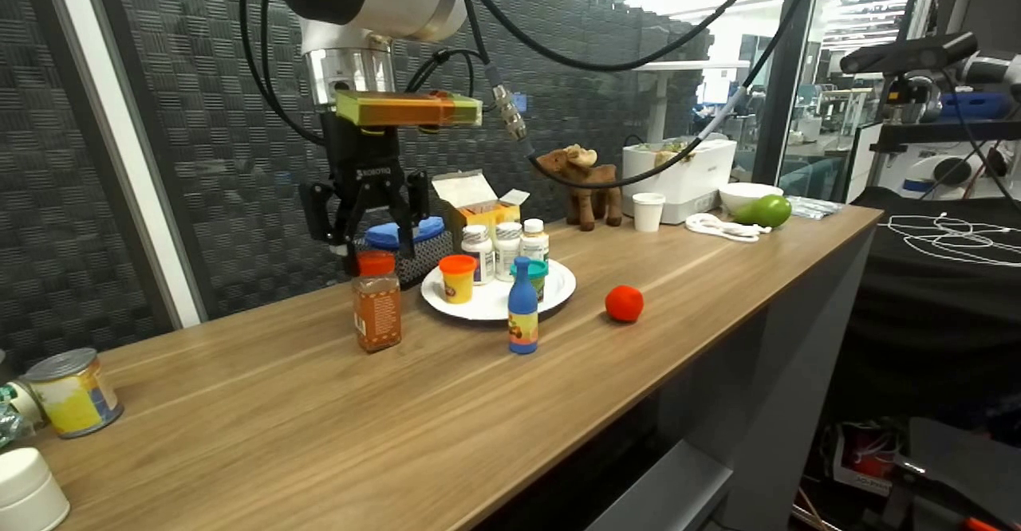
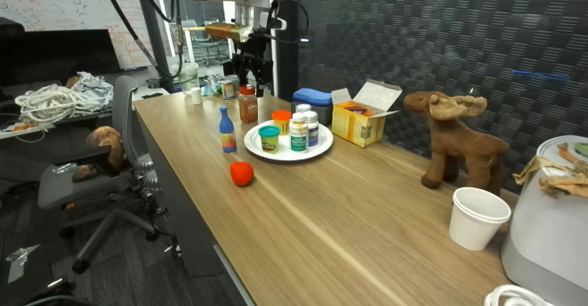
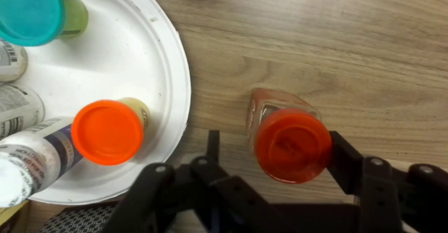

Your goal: Put the bottles and the orange object on the plate

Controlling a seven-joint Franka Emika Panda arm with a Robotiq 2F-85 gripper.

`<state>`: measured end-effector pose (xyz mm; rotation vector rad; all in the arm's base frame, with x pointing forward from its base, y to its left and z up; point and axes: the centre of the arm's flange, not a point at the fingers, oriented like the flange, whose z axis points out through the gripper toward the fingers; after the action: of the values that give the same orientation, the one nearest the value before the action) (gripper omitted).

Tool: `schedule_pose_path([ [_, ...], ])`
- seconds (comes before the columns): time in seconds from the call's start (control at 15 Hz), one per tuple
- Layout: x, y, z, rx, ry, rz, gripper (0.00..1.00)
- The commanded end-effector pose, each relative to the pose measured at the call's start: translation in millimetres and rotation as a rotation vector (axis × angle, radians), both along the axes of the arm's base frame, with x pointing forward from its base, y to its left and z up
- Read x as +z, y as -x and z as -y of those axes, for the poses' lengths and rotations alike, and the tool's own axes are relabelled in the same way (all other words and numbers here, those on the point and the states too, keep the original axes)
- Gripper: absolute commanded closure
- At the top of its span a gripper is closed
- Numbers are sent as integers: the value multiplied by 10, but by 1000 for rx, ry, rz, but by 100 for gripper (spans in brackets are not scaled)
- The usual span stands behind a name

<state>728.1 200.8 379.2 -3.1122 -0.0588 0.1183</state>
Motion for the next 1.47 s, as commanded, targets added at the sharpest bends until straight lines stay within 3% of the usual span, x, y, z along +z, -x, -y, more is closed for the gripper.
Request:
schedule_pose_path([
  [0.0,165,-113,-33,-26,2,12,54],
  [0.2,237,-87,-19,-29,-11,14,75],
  [0.47,335,-79,22,-20,-4,23,75],
  [0.67,547,-69,79,1,55,45,75],
  [0.93,820,66,278,-9,114,72,75],
  [1.4,923,240,677,-50,151,89,75],
])
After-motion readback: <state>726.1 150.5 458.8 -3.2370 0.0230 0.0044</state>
